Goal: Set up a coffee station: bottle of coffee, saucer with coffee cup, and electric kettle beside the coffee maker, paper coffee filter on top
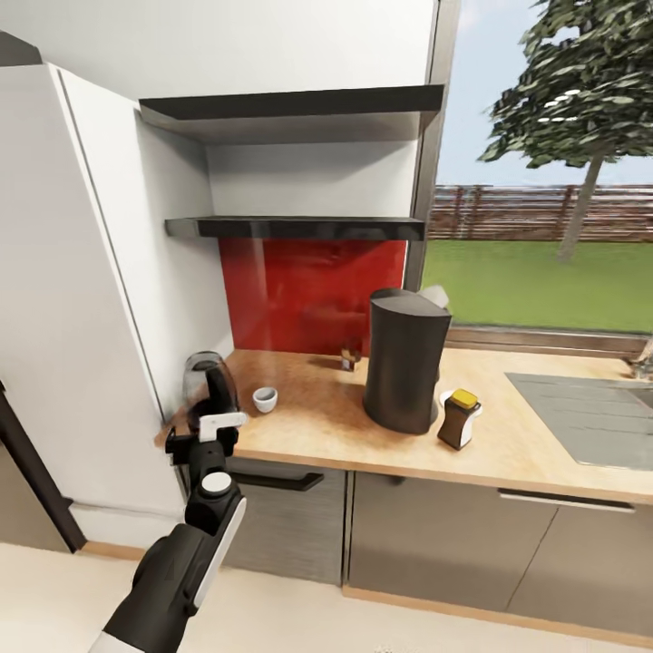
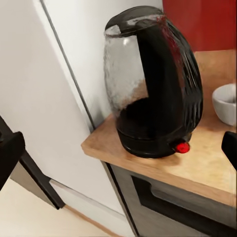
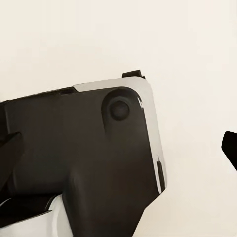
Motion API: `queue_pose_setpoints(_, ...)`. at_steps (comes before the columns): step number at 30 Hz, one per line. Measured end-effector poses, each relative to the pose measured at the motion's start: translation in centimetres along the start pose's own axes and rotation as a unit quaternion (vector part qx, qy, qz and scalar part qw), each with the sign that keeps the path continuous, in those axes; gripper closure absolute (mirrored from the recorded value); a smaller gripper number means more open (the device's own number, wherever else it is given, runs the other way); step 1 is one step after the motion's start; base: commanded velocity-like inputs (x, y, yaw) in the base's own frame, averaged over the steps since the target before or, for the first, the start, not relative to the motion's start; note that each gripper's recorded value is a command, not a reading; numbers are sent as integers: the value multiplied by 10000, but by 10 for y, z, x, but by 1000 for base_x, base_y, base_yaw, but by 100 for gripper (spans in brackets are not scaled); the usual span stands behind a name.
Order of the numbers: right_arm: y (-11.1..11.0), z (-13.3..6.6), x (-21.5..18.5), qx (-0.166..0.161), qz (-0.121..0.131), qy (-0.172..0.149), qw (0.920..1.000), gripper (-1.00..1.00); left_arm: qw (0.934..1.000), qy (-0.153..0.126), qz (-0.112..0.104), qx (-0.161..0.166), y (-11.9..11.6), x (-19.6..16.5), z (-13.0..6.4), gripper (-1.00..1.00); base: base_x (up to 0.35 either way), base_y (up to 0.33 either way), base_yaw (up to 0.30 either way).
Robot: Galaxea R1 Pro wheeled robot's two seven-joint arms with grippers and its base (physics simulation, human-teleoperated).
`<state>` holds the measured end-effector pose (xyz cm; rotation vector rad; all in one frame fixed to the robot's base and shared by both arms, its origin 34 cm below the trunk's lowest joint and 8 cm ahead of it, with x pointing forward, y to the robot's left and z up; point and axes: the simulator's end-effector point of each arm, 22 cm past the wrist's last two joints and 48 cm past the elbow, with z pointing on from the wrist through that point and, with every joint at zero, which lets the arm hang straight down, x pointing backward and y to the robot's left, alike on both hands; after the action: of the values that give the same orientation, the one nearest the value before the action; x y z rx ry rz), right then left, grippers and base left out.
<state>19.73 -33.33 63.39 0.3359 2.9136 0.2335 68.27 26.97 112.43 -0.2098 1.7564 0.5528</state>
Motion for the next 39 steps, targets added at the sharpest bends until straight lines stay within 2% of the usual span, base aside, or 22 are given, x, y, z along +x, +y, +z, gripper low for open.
queue_pose_setpoints(6, 1, 0, 0, 1, 10, -6, 10000, -100, 10000, 12, 22, -10, 0, 3, 0, -100, 11, 0, -221)
queue_pose_setpoints(24, 2, 0, -2, -22, -4, -23, 10000, -100, 9999, 31, 34, -98, 9, 7, 3, -100, 113, 0, -8)
queue_pose_setpoints(28, 1, 0, -2, -18, -4, -17, 10000, -100, 9995, 185, -30, -258, 25, 18, 12, -100, 179, 0, 0)
queue_pose_setpoints(32, -1, 0, -1, -1, -12, -4, 10000, -100, 9991, 299, 5, -296, 27, 28, 16, -100, 36, 0, 0)
queue_pose_setpoints(39, -3, -1, -1, 16, -18, -1, 10000, -100, 9990, 339, 16, -305, 27, 33, 17, -100, 18, 0, 0)
